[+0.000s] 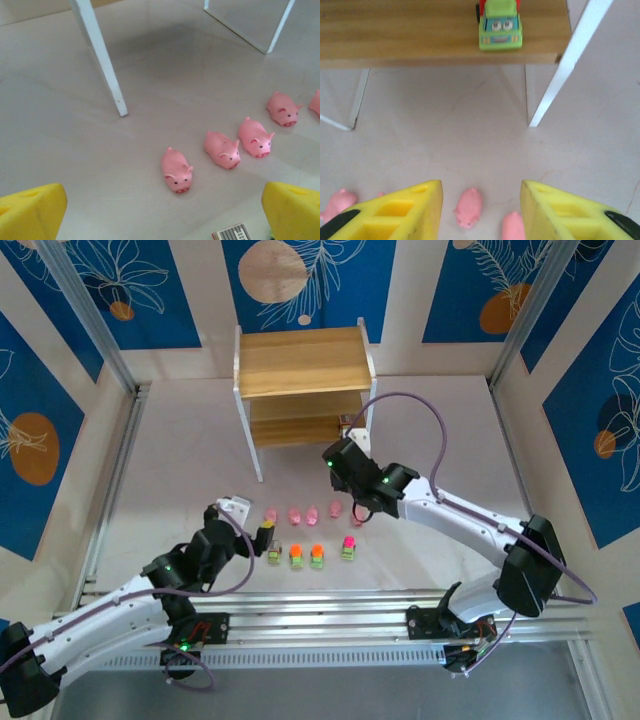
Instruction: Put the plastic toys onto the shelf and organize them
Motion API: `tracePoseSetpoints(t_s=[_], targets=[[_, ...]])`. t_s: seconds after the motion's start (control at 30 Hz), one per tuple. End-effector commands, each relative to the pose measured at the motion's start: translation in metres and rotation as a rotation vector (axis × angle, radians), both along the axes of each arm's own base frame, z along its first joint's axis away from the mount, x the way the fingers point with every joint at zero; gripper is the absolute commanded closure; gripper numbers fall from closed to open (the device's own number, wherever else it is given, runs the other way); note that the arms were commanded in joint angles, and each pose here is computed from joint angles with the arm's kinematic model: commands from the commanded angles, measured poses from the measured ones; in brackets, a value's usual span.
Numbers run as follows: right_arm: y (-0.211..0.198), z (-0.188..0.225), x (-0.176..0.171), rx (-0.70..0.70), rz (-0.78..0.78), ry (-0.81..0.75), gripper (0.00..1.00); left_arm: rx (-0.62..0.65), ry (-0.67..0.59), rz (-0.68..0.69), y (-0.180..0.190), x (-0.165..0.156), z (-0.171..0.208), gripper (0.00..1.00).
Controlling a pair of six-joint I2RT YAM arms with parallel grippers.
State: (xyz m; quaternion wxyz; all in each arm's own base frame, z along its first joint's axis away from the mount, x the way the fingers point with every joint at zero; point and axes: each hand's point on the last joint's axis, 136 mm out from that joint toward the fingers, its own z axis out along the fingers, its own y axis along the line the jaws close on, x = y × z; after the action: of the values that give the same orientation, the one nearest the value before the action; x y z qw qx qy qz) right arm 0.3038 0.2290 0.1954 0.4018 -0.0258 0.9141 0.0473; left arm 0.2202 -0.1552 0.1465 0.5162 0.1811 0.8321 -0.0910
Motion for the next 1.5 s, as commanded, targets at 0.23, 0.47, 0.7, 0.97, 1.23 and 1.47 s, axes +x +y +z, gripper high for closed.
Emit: tracePoseSetpoints(t_s=[0.23,0.47,0.7,0.97,1.23,1.47], targets=[[-0.015,-0.033,-0.067,0.001,-0.057,0.077,0.55,0.001,0.039,-0.135,-0.023,-0.008,-0.007,0.03],[-0.02,-0.06,-0.098,-0.033,-0.116,0.103,0.54,0.009,0.056,-0.161,-0.029,-0.009,-0.01,0.05],[-0.013,-0.086,-0.115,-0.025,-0.148,0.13,0.53,0.009,0.053,-0.155,-0.028,-0.008,-0.01,0.05],[-0.009,-0.115,-0.128,-0.058,-0.194,0.162,0.52,0.011,0.055,-0.155,-0.028,-0.008,-0.011,0.05],[-0.008,-0.129,-0.134,-0.081,-0.225,0.151,0.49,0.015,0.056,-0.151,-0.028,-0.007,-0.012,0.04],[-0.009,-0.142,-0.136,-0.084,-0.236,0.167,0.49,0.014,0.054,-0.148,-0.028,-0.007,-0.011,0.04]])
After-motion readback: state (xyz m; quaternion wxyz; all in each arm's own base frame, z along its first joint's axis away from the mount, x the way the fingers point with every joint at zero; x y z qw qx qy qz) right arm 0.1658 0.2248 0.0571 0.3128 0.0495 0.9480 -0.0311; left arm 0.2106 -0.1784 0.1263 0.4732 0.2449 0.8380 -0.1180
